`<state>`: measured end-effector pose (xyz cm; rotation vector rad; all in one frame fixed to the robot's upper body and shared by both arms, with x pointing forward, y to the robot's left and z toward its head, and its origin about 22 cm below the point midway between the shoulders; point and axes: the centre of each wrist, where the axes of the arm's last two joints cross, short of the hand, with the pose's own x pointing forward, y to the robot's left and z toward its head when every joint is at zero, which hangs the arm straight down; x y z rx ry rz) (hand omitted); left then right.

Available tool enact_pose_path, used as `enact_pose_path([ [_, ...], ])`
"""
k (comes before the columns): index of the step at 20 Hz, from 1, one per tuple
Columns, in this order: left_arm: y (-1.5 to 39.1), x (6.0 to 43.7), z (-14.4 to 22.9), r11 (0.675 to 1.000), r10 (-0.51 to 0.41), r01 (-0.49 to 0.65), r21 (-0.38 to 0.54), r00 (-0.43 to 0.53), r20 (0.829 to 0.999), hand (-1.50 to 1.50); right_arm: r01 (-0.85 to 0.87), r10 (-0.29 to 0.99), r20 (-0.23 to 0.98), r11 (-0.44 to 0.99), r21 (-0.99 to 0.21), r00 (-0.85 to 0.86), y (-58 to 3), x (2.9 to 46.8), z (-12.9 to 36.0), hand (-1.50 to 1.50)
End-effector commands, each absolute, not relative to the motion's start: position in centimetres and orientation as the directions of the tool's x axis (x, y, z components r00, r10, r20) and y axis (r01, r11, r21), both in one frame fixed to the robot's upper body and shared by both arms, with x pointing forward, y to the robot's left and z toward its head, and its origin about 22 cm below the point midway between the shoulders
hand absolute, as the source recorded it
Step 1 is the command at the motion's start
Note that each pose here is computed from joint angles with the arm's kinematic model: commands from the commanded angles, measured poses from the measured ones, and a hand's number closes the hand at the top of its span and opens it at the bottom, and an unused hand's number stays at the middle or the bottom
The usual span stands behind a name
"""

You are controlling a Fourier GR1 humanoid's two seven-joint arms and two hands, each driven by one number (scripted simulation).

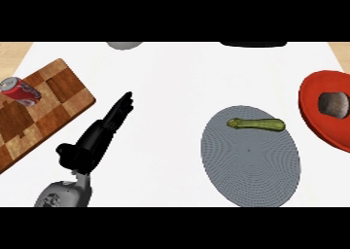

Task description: Pick the cupcake from the placemat and place it in the bowl

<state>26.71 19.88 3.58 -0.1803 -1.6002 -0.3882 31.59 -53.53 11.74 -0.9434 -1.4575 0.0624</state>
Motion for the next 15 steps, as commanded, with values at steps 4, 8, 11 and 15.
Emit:
enact_pose_path([
  [4, 19.5, 27.0, 5.4, 0.926, -0.117, 0.348, 0.143, -0.096, 0.988, 0.0, 0.623, 0.473, 0.864, 0.627, -0.469, 0.175, -59.1, 24.3, 11.0, -1.5],
  [8, 21.3, 26.0, 3.0, 0.93, -0.111, 0.344, 0.13, -0.074, 0.991, 0.0, 0.652, 0.442, 0.887, 0.634, -0.415, 0.135, -61.2, 20.4, 11.0, -1.5],
  [11, 18.6, 26.5, 3.0, 0.93, -0.108, 0.345, 0.128, -0.076, 0.991, 0.0, 0.612, 0.438, 0.892, 0.678, -0.408, 0.109, -62.8, 18.0, 12.7, -1.5],
  [15, 20.4, 25.8, 3.0, 0.933, -0.12, 0.331, 0.139, -0.075, 0.99, 0.0, 0.591, 0.427, 0.899, 0.702, -0.398, 0.098, -63.7, 15.2, 12.2, -1.5],
])
